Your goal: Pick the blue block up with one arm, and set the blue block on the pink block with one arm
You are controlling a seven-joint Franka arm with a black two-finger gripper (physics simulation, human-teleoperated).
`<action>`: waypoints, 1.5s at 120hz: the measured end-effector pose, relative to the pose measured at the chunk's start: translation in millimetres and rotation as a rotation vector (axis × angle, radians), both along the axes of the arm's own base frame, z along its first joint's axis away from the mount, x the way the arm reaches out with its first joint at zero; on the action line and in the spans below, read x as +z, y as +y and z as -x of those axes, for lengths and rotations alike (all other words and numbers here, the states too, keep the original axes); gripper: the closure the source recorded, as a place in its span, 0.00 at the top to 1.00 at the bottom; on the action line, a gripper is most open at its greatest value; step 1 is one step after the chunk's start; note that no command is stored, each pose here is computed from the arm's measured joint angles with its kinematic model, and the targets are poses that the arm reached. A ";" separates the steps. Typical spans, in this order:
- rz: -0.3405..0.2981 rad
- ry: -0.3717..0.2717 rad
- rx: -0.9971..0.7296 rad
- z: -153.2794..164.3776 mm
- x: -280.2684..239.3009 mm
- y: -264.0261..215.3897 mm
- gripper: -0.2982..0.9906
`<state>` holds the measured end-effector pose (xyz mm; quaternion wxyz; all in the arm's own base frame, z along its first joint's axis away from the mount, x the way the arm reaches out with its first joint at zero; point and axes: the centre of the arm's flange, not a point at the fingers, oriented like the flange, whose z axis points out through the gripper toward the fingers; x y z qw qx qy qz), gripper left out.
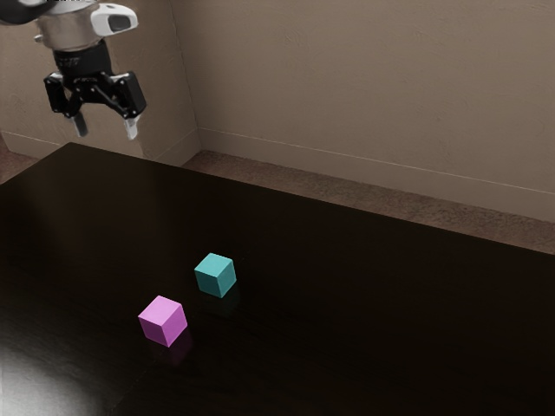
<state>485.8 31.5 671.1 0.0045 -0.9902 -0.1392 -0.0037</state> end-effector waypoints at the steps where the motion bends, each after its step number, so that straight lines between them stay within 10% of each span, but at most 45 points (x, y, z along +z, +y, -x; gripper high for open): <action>1: -0.001 0.002 0.008 0.3 -0.3 0.4 0.77; 34: -0.015 0.075 0.164 19.0 -13.5 -26.9 0.77; 69: -0.043 0.256 0.125 -57.8 -177.6 -16.0 0.77; 132: 0.013 0.073 -0.074 -109.1 -296.3 -38.3 0.77; 180: 0.065 0.078 -0.147 -118.2 -352.7 -38.2 0.77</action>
